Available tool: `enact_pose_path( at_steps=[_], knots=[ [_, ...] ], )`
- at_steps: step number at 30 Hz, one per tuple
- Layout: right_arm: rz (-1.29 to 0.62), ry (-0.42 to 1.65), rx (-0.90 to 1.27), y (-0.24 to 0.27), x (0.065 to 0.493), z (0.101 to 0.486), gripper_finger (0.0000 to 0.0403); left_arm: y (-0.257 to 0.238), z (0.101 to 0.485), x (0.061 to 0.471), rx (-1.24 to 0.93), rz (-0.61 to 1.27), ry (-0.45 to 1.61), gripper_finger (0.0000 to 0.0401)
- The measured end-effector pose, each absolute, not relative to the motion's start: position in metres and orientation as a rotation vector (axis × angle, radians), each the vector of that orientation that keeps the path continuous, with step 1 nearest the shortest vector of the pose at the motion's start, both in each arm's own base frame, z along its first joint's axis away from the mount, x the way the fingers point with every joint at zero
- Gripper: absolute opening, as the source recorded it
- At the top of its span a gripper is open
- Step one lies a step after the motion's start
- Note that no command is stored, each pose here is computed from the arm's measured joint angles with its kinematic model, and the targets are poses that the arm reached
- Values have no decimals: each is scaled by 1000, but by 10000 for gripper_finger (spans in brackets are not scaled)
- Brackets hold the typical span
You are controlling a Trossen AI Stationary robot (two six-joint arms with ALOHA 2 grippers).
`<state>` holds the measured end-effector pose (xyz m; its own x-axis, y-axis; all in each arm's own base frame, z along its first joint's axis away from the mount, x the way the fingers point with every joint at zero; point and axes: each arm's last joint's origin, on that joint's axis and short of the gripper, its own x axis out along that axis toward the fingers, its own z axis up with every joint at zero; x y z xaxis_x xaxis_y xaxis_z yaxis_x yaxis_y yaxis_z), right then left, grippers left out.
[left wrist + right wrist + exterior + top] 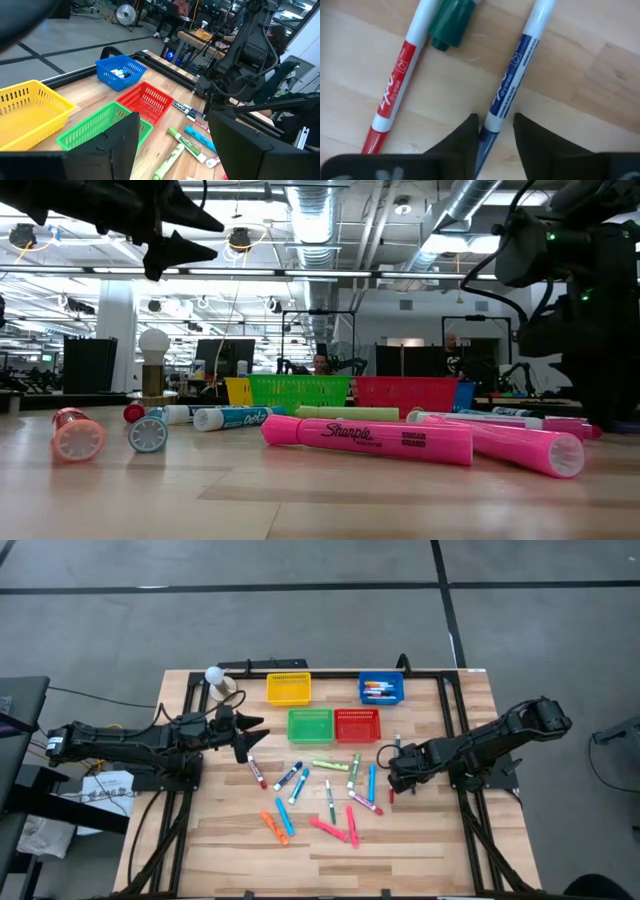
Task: Pick & Place Markers
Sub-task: Put the small blue marker into the red bin
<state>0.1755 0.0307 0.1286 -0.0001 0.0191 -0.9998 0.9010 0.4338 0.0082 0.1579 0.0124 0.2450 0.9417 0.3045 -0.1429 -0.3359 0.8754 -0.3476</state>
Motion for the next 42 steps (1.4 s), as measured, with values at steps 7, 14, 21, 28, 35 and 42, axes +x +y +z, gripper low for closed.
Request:
enact_pose_path(
  at_steps=[7, 14, 21, 28, 35, 42],
  knots=[
    [-917, 1375, 939, 31, 175, 128, 64, 12, 246, 158, -379, 334, 79, 236],
    [-938, 1348, 950, 31, 179, 131, 27, 12, 246, 158, -379, 334, 79, 236],
    [-986, 1348, 909, 29, 179, 136, 34, 12, 246, 158, -379, 334, 79, 236],
    [-1032, 1374, 906, 29, 175, 138, 23, 11, 246, 158, -381, 289, 88, 236],
    [-1074, 1416, 872, 29, 177, 154, 36, 11, 246, 158, -381, 278, 86, 236],
    [-1098, 1430, 781, 29, 185, 185, 25, 11, 246, 159, -381, 278, 85, 236]
  ],
)
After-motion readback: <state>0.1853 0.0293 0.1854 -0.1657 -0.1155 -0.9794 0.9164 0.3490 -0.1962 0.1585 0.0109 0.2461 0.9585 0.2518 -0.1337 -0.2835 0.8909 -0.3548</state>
